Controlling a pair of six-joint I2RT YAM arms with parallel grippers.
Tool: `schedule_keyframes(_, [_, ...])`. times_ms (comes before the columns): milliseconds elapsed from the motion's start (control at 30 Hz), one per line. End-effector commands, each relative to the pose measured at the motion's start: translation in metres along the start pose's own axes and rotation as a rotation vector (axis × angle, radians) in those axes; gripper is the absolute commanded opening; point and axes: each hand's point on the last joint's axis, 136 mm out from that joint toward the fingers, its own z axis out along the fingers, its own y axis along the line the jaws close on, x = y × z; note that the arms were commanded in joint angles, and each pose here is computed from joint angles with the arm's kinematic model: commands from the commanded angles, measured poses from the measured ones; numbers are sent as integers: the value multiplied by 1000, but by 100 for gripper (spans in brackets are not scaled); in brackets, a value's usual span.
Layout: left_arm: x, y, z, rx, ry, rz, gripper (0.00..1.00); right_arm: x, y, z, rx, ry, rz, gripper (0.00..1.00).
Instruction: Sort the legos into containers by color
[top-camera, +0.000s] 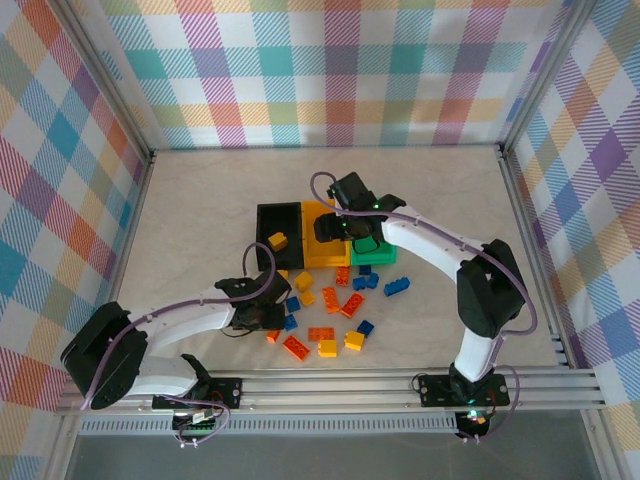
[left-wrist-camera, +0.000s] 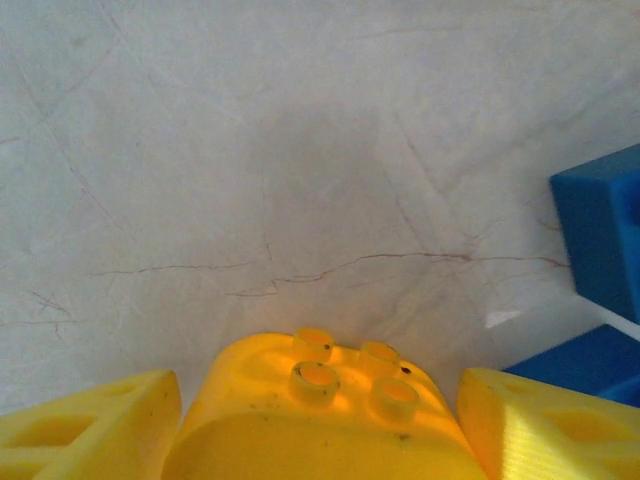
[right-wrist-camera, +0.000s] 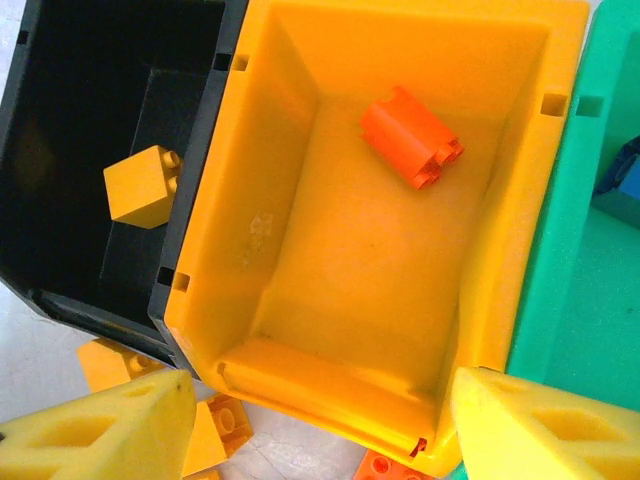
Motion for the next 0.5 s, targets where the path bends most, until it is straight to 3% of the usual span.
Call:
schedule_keyframes(0, [10, 8, 5, -30, 24, 0, 71, -2, 0, -9, 0, -25, 6, 69])
schedule_keyframes(333, [-5, 6, -9, -8, -39, -20, 49, -1, -4, -12, 15, -34, 7, 68])
schedule_keyframes(467, [-9, 5, -16, 3, -51, -29, 47, 1, -6, -12, 15, -33, 12, 68])
